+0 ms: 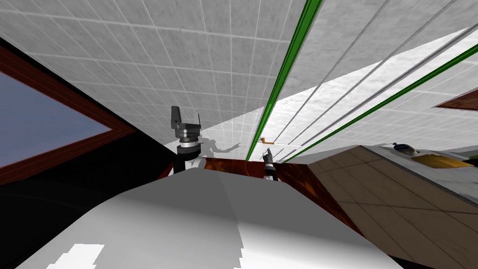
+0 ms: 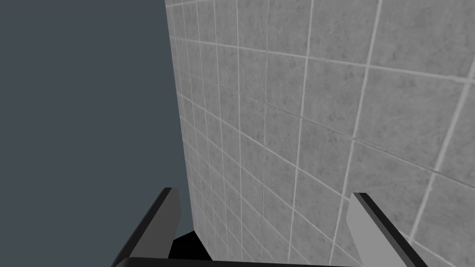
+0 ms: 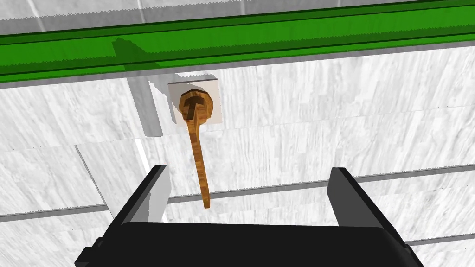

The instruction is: Pull the door open

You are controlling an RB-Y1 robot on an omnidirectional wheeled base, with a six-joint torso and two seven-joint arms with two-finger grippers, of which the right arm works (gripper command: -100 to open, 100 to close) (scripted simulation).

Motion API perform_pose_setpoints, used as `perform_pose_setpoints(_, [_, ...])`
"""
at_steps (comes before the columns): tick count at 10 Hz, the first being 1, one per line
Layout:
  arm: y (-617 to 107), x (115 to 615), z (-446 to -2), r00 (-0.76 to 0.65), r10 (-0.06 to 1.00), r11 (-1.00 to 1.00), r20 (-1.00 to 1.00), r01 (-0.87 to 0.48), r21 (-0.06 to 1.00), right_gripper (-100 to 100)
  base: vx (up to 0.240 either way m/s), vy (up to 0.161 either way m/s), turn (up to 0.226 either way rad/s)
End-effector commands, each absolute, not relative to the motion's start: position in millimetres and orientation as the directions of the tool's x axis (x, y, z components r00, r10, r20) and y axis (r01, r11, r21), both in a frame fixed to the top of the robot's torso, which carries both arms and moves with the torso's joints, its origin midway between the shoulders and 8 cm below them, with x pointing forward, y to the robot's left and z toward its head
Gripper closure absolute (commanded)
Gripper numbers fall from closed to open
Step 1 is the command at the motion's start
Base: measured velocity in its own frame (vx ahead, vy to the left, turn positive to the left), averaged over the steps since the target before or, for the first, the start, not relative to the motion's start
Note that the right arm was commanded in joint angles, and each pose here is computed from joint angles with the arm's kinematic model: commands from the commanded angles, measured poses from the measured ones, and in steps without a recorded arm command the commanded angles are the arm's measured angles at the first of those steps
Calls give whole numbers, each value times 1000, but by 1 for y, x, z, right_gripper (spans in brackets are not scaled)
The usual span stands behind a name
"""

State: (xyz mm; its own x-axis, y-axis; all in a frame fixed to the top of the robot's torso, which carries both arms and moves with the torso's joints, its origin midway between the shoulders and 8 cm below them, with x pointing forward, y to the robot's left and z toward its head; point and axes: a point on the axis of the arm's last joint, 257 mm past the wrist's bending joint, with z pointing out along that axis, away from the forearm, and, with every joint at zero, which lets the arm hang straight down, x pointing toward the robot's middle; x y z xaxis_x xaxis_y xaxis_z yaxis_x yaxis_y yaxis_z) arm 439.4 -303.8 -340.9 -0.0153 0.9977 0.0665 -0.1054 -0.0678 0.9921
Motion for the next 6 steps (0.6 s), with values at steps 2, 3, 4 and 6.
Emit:
perform_pose_setpoints(2, [-313, 437, -356, -5, 999, -54, 54, -77, 996, -100, 6, -48, 71])
perform_pose_setpoints(3, [-318, 436, -361, -2, 999, -47, 47, -68, 997, -100, 5, -81, 157])
perform_pose_setpoints(4, [-324, 434, -369, 5, 999, -38, 38, -52, 998, -100, 4, -109, 177])
perform_pose_setpoints(6, [-334, 431, -379, 14, 1000, -23, 23, -30, 999, -100, -1, -104, 139])
